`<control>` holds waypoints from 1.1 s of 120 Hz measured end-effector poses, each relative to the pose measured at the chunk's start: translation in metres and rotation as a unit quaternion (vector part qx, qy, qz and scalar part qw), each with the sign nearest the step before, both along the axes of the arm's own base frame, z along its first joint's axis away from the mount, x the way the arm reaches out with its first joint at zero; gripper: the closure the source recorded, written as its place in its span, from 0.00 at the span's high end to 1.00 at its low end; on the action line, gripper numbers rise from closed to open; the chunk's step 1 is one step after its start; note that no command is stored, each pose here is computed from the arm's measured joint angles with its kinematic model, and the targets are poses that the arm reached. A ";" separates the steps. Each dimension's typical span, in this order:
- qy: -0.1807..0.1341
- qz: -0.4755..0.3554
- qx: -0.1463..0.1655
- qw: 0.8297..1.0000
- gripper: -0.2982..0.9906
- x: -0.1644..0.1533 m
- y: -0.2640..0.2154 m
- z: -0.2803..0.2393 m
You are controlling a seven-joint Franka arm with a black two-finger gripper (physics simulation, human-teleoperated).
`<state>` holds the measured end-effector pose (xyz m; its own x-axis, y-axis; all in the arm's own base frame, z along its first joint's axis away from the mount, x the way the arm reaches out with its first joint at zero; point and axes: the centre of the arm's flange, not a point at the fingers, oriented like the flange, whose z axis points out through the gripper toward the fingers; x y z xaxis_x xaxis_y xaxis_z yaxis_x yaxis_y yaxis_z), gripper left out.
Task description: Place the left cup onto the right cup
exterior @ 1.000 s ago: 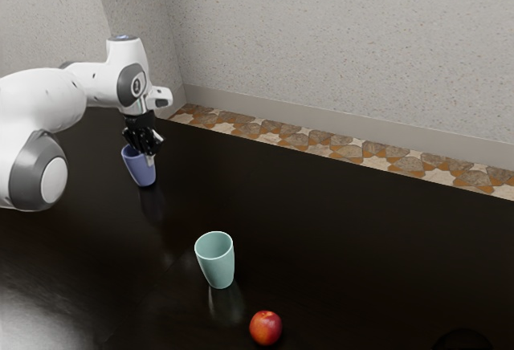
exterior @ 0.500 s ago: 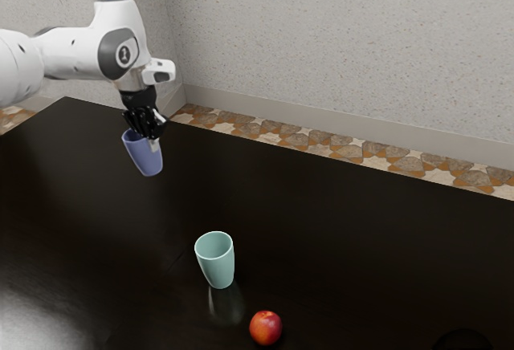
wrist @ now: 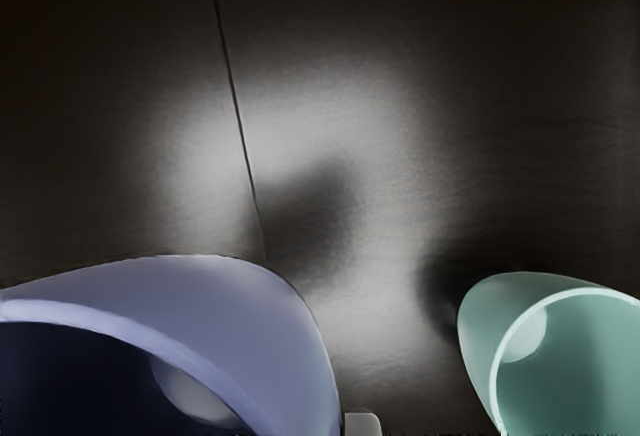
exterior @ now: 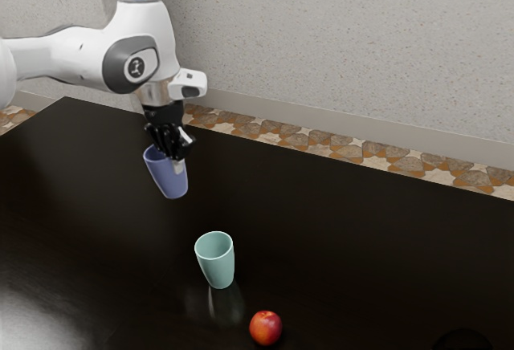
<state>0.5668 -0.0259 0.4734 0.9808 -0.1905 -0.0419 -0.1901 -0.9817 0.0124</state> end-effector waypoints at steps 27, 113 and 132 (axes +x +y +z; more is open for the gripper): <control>-0.008 0.002 0.007 1.000 0.16 -0.031 -0.030 -0.011; 0.001 -0.015 0.017 1.000 0.16 -0.066 -0.137 -0.035; 0.005 -0.013 0.021 1.000 0.16 -0.066 -0.151 -0.044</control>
